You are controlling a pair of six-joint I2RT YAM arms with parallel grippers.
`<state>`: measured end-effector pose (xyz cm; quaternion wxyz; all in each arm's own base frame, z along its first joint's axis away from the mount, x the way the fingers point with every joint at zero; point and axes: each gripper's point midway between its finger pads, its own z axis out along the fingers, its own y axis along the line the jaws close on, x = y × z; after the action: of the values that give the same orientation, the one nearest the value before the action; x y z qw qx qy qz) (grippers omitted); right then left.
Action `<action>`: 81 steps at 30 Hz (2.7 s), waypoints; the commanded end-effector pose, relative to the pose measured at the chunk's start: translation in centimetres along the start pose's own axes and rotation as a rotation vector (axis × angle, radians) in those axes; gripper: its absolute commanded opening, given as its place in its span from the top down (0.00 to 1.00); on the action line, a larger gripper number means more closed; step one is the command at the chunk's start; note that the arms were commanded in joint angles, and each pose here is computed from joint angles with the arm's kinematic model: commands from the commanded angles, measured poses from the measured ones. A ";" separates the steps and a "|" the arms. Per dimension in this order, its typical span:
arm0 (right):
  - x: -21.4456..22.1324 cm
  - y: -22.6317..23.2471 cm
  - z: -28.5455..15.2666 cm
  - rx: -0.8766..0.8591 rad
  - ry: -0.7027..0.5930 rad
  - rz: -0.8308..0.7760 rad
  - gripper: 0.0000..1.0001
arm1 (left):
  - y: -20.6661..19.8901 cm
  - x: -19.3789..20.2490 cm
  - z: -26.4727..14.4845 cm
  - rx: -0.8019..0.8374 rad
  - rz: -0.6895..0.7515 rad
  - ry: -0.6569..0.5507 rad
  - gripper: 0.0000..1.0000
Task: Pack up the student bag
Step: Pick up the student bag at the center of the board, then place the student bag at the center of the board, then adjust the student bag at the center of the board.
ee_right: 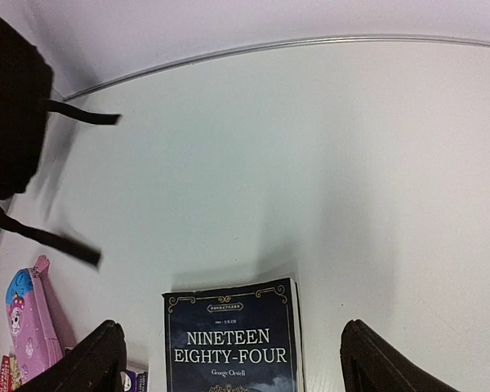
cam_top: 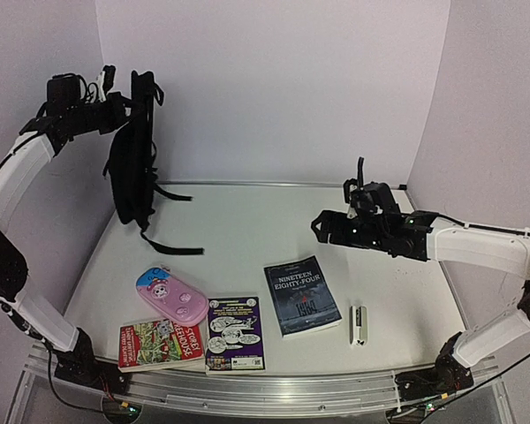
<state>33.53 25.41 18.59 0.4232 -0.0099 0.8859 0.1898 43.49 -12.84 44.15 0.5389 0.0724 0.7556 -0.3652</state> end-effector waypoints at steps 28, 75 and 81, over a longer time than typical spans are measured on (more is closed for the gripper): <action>0.0 4.3 6.8 -0.088 0.057 -0.021 0.13 | 9.1 24.2 1.2 -0.306 -0.499 0.363 0.16; -1.0 9.7 13.6 -0.472 0.125 -0.026 1.00 | 14.8 29.5 0.2 -0.351 -0.508 0.417 1.00; 4.2 9.6 7.3 -0.463 0.196 -0.022 1.00 | 14.9 28.5 3.3 -0.253 -0.519 0.423 1.00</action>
<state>38.84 36.97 10.93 0.3050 -0.1173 0.8753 0.3565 38.44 -10.87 9.41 0.2277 -0.1571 0.9031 -0.3285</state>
